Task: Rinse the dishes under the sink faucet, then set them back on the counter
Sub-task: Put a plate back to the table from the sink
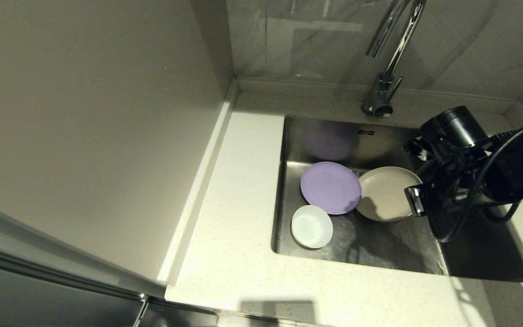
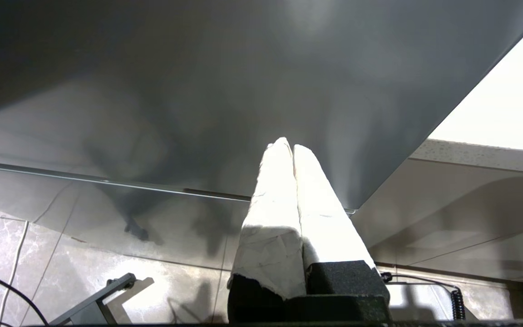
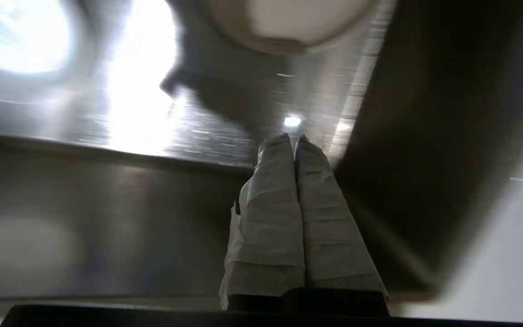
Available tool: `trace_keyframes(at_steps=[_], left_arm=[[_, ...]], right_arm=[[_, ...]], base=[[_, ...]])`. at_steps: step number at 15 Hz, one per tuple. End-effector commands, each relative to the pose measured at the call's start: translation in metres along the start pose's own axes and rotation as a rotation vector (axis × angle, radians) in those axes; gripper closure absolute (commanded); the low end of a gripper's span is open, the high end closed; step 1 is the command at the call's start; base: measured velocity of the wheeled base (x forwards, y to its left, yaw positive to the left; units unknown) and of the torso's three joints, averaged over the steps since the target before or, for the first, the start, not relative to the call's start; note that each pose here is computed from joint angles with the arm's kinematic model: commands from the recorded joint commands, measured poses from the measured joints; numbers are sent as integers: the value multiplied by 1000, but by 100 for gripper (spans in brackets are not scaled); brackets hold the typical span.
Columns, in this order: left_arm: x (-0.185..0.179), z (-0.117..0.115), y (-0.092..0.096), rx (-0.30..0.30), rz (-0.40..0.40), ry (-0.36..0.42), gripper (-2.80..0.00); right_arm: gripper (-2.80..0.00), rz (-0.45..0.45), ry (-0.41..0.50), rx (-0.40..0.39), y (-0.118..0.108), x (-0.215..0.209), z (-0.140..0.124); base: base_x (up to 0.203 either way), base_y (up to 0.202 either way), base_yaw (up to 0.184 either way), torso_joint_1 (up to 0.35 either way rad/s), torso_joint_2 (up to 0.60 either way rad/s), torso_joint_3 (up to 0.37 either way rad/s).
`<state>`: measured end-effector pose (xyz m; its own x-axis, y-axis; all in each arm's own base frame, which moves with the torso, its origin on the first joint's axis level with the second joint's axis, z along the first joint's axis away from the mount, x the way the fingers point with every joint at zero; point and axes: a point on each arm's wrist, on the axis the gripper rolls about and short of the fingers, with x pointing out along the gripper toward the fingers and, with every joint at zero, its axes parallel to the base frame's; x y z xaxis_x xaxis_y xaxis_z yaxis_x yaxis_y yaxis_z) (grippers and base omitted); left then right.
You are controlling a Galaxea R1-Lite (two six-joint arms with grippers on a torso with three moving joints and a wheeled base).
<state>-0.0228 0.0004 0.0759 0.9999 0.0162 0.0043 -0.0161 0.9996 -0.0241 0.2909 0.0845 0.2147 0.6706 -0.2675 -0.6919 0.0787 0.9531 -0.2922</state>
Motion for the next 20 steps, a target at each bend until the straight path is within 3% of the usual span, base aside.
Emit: trace_keyframes(at_steps=[1,5,10,15,20], left_arm=[[0,0,0,-1,1,-3,0],[0,0,0,-1,1,-3,0],[0,0,0,-1,1,-3,0],[0,0,0,-1,1,-3,0],[0,0,0,-1,1,-3,0]], right_arm=[[-280,-98,23,-30,-4,9,-3],[-280,-144,10,-5,-5,20,10],[-280,-202,10,121,-22,78,49],[-280,-52,108,329,-75,146,46],[-280,45,88,388,-92,175,54]], base=[[0,0,0,0,0,0],[0,0,0,0,0,0],[0,0,0,0,0,0],[0,0,0,0,0,0],[0,0,0,0,0,0]])
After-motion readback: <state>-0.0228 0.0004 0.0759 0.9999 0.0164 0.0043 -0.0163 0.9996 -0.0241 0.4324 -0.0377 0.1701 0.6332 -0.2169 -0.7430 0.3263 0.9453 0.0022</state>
